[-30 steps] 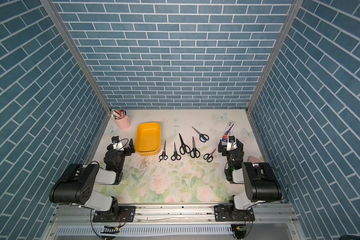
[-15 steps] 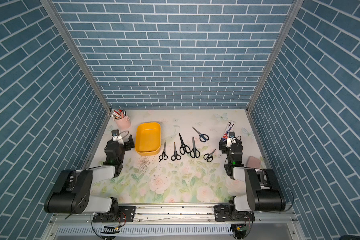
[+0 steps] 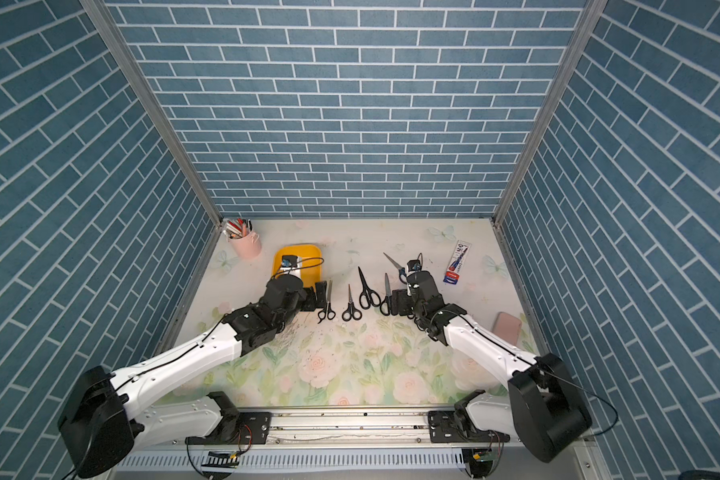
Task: Put the scissors into the storage box
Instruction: Pick up the scissors from the center of the board.
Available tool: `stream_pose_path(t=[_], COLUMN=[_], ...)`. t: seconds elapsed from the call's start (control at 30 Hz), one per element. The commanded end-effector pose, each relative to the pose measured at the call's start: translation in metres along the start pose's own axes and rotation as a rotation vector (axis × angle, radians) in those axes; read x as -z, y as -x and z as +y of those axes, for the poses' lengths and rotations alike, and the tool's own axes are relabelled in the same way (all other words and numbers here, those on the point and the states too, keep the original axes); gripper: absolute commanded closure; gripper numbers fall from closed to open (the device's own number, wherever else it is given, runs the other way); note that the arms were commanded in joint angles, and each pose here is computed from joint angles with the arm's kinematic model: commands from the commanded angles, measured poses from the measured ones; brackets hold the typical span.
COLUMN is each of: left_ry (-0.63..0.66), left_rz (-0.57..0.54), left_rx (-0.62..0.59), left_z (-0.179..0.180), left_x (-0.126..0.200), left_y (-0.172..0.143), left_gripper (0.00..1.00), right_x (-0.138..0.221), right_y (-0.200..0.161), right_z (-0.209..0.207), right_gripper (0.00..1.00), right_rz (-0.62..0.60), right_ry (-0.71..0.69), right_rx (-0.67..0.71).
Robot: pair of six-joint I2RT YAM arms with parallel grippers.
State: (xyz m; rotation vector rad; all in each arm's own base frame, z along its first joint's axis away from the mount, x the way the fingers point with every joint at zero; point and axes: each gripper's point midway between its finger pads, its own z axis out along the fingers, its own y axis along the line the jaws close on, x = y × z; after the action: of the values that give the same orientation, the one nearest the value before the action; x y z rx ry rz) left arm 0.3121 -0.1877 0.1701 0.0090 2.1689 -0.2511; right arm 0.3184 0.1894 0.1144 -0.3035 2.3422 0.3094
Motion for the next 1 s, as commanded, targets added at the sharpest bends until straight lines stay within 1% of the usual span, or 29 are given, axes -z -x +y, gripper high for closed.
stream_pose_path(t=[0.0,0.03,0.1,0.2,0.3,0.47,0.67,0.87,0.97], left_ry=[0.107,0.123,0.125,0.084,0.066,0.065,0.092,0.105,0.117], left_rz=[0.017,0.014,0.015,0.056,0.086,0.070,0.072,0.091,0.079], left_rx=[0.016,0.017,0.027,0.042,0.036,0.036,0.031,0.024,0.025], left_z=[0.019,0.022,0.025,0.025,0.024,0.028,0.035,0.033,0.033], left_x=[0.003,0.003,0.003,-0.003,-0.005,0.003,0.002,-0.005,-0.004], left_y=[-0.002,-0.001,-0.003,-0.021,-0.031,-0.028,-0.032,-0.033,-0.028], left_gripper=[0.00,0.00,0.00,0.00,0.00,0.00,0.00,0.00,0.00], right_x=[-0.013,-0.019,-0.033,-0.056,-0.079,-0.093,-0.106,-0.121,-0.125], right_y=[-0.003,-0.002,-0.002,-0.005,-0.008,-0.010,-0.033,-0.043,-0.048], right_z=[0.032,0.038,0.054,0.070,0.077,0.073,0.067,0.067,0.067], right_gripper=[0.26,0.29,0.31,0.33,0.39,0.42,0.45,0.55,0.58], right_rz=[0.120,0.138,0.181,0.259,0.331,0.349,0.392,0.418,0.429], right_ry=[0.091,0.109,0.121,0.074,0.034,-0.014,-0.023,-0.032,-0.031], right_rx=[0.064,0.067,0.104,0.187,0.216,0.215,0.216,0.209,0.195])
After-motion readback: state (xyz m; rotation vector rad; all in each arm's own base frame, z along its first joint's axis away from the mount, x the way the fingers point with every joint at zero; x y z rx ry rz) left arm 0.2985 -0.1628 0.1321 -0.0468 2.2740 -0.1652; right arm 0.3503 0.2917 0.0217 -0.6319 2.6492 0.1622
